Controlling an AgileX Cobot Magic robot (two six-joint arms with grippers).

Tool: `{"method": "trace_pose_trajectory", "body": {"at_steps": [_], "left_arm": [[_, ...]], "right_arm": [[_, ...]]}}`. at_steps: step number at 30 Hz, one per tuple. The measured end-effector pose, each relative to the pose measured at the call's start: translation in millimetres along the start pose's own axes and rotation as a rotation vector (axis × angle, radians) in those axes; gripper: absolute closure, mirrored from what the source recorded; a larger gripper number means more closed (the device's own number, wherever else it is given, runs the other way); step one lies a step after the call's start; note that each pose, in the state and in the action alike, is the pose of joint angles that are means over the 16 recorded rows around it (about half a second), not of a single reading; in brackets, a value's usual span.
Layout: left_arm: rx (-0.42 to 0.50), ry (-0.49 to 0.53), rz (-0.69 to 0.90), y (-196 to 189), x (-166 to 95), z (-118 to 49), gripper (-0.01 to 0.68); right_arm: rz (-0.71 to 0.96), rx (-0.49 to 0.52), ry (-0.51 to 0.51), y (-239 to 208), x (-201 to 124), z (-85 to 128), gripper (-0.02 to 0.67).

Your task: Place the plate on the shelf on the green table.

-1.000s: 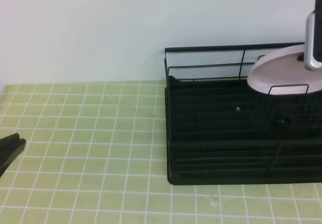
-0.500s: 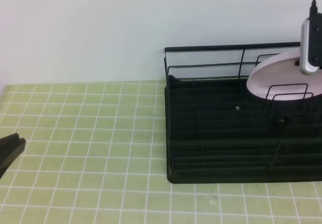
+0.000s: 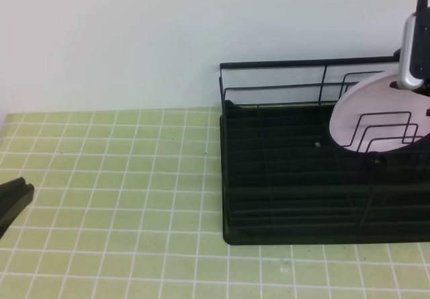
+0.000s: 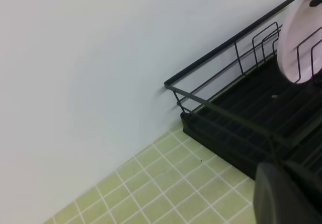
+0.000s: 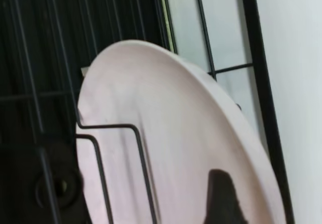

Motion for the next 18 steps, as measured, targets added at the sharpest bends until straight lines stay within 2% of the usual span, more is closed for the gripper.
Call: {"method": "trace_pose_trajectory", "body": {"at_steps": [6, 11, 14, 18], "left_arm": [[0.030, 0.055, 0.005, 0.4, -1.5, 3.9, 0.673], [0.066, 0.078, 0.016, 1.9, -5.7, 7.6, 0.673], [0.085, 0.075, 0.030, 4.1, -12.1, 7.7, 0.673], [0.109, 0.064, 0.060, 8.8, -26.7, 5.0, 0.673]], "right_arm": [[-0.049, -0.080, 0.047, -19.3, 14.4, -14.5, 0.246], [-0.158, -0.234, 0.160, -61.1, 41.1, -40.7, 0.257], [-0.264, -0.356, 0.272, -101.9, 61.7, -59.6, 0.297], [-0.432, -0.517, 0.439, -169.5, 86.4, -79.3, 0.385]]}}
Point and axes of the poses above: a point on each arm's last joint axis where the gripper is mounted, y pointing out along that axis toward the gripper, z along the wrist's bending axis when the last joint is at zero, x = y × z, the point moved 6 cm from there along y, pointing out along that axis toward the gripper, and after that the axes turned 11 degrees about y, right-handed, at the moved point
